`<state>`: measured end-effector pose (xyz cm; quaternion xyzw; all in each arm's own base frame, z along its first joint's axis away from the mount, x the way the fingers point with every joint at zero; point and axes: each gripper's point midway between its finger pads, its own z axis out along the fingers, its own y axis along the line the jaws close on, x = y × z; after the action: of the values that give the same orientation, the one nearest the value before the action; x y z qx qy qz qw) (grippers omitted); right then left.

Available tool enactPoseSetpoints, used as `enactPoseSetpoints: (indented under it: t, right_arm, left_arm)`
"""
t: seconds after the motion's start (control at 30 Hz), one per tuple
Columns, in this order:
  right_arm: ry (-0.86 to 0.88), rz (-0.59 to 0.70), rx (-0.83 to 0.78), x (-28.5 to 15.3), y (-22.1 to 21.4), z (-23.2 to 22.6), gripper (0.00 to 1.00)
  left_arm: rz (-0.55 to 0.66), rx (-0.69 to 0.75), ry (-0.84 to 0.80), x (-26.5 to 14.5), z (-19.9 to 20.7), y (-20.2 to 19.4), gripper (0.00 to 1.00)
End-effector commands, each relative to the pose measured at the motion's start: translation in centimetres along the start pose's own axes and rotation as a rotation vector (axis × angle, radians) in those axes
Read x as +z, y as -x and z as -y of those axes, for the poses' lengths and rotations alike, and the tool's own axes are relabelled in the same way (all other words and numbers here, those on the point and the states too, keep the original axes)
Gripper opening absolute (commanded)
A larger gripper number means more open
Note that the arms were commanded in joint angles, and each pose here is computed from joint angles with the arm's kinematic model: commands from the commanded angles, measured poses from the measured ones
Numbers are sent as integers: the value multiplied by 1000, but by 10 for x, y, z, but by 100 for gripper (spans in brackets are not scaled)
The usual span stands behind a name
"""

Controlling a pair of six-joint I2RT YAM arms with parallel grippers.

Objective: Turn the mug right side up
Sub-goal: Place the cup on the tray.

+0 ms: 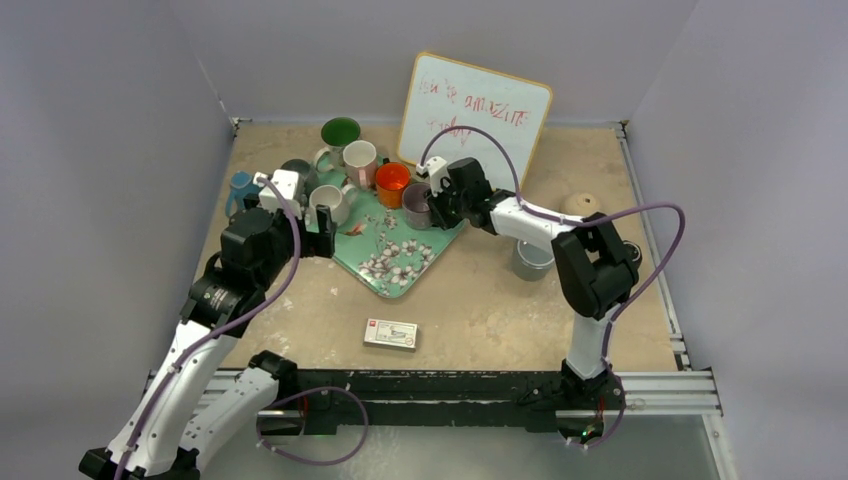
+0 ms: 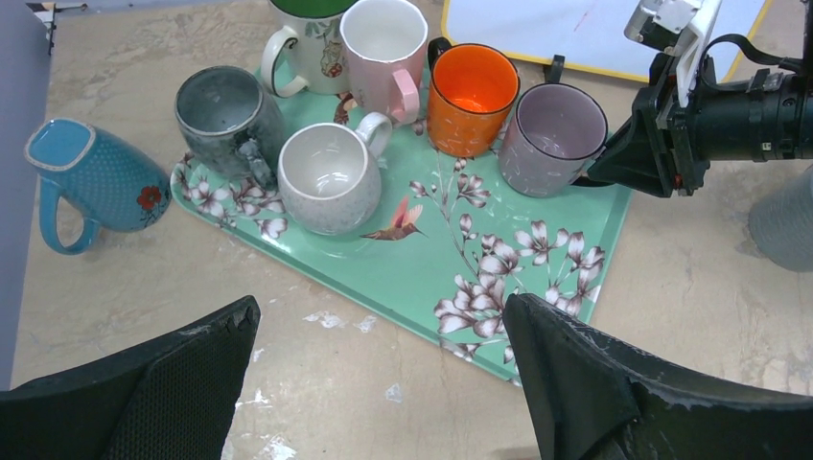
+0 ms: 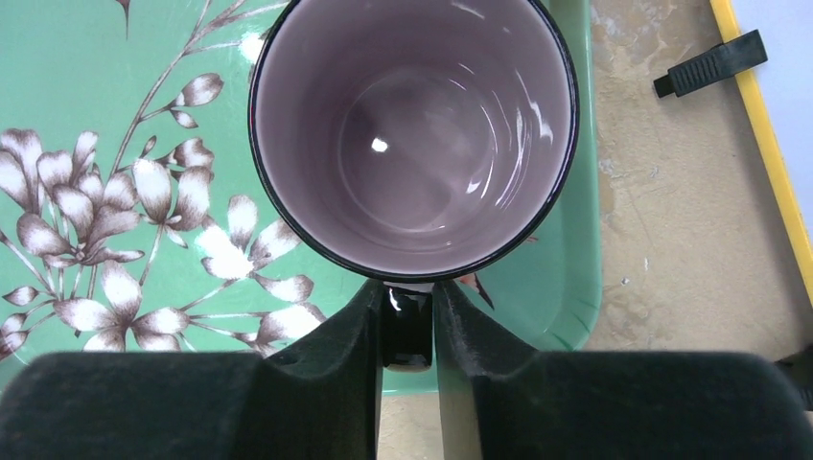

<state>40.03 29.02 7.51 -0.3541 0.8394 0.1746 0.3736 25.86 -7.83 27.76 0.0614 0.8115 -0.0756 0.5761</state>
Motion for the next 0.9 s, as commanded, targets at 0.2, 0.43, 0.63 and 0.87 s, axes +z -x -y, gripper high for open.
enactPoseSetpoints:
  t: [0.2, 0.43, 0.63, 0.87]
  right_arm:
    - [-59, 102, -38, -23, 45, 11, 40]
    - [-120, 139, -3, -50, 63, 17, 50]
    - [-130, 101, 17, -53, 53, 17, 49]
    - [-91, 97, 50, -51, 43, 8, 52]
  left_arm:
    - [42, -4, -6, 4, 2, 11, 100]
    - [34, -21, 6, 6, 0, 10, 100]
    - [25, -29, 12, 7, 0, 6, 100]
    - [21, -36, 32, 10, -3, 4, 100]
